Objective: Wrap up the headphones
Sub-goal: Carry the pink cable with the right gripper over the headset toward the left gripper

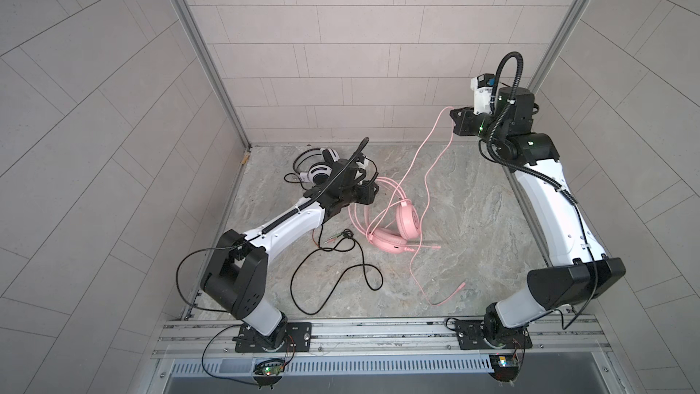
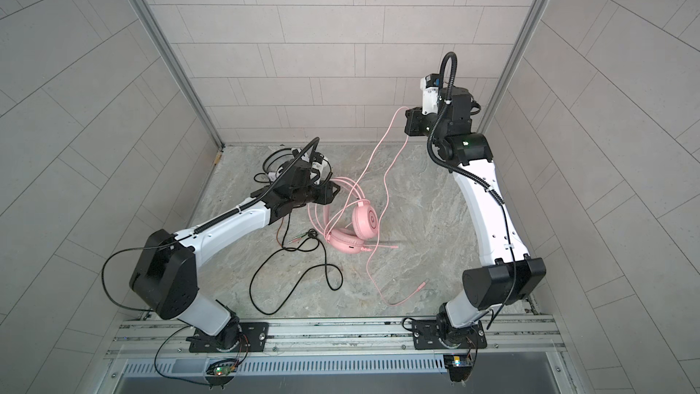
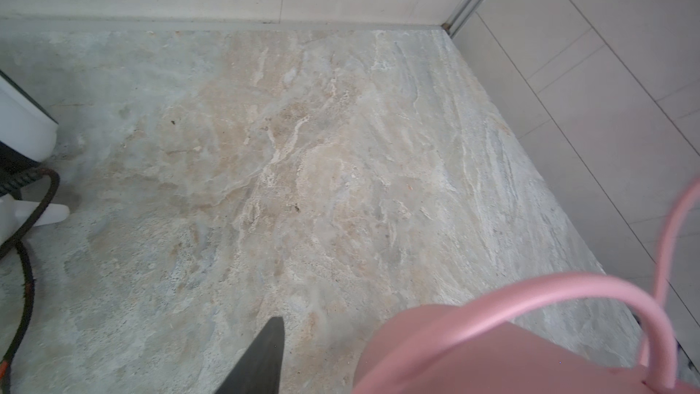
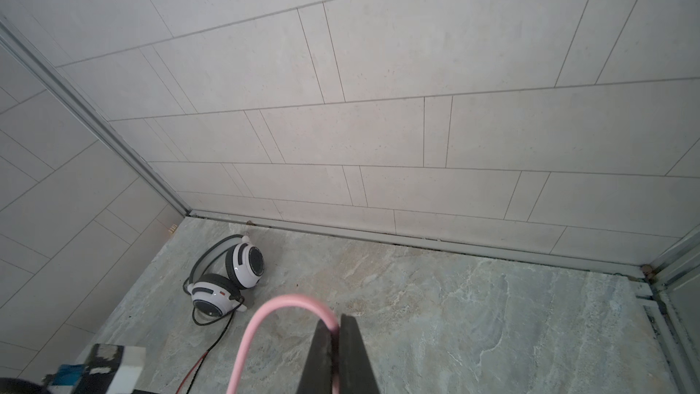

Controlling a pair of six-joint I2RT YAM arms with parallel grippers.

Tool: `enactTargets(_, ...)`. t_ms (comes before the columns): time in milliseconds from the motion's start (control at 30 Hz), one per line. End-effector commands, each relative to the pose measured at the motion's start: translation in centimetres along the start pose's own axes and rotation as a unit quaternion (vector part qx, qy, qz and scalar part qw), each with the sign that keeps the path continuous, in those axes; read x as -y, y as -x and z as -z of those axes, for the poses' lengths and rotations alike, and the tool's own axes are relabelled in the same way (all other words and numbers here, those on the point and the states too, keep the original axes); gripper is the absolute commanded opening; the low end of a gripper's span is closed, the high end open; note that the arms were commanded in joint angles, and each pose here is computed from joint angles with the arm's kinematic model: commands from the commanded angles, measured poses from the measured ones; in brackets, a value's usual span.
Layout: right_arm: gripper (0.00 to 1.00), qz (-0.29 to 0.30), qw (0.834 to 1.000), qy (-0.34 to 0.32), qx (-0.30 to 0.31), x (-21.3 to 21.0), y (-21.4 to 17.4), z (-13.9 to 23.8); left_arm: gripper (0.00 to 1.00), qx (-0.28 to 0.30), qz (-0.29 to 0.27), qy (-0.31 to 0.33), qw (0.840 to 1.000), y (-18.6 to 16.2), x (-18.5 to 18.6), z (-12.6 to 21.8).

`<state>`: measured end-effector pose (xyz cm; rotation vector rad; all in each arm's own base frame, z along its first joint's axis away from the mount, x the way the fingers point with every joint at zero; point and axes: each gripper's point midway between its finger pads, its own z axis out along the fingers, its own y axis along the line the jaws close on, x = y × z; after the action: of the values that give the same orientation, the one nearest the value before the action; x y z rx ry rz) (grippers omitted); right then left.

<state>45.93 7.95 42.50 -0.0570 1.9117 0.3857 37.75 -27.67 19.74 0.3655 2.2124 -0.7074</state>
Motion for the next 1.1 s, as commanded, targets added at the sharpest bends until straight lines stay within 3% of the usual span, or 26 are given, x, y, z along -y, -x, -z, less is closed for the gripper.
enactTargets(0, 0.0, -0.005, 1.0, -0.027, -0.015, 1.9, -1.9, -1.0, 0.0, 0.031, -0.013, -0.061, 0.998, 1.7, 2.8, 2.5)
enactTargets(267, 0.0, -0.031, 0.995, -0.063, -0.071, 5.6, -10.2, -2.5, 0.0, 0.079, 0.05, -0.104, 0.99, 4.4, 1.9, 5.7)
enactTargets(533, 0.0, -0.083, 0.989, -0.027, -0.121, 5.7, -18.0, -4.6, 0.0, 0.123, 0.097, -0.171, 0.973, 7.9, 3.0, 8.9)
enactTargets(667, 0.0, -0.1, 0.984, 0.021, -0.148, 3.2, -20.7, -5.9, 0.0, 0.141, 0.113, -0.207, 0.962, 9.6, 4.4, 10.2)
enactTargets(800, 0.0, -0.053, 0.981, 0.076, -0.173, -2.1, -23.2, -6.6, 0.0, 0.166, 0.142, -0.231, 0.948, 11.7, 5.2, 11.2)
enactTargets(967, 0.0, -0.111, 0.962, 0.203, -0.144, -8.0, -24.2, -7.3, 0.0, 0.203, 0.164, -0.257, 0.931, 15.0, 6.3, 13.0)
enactTargets(1067, 0.0, -0.126, 0.953, 0.231, -0.153, -9.5, -25.1, -7.8, 0.0, 0.214, 0.163, -0.269, 0.925, 16.6, 7.1, 13.9)
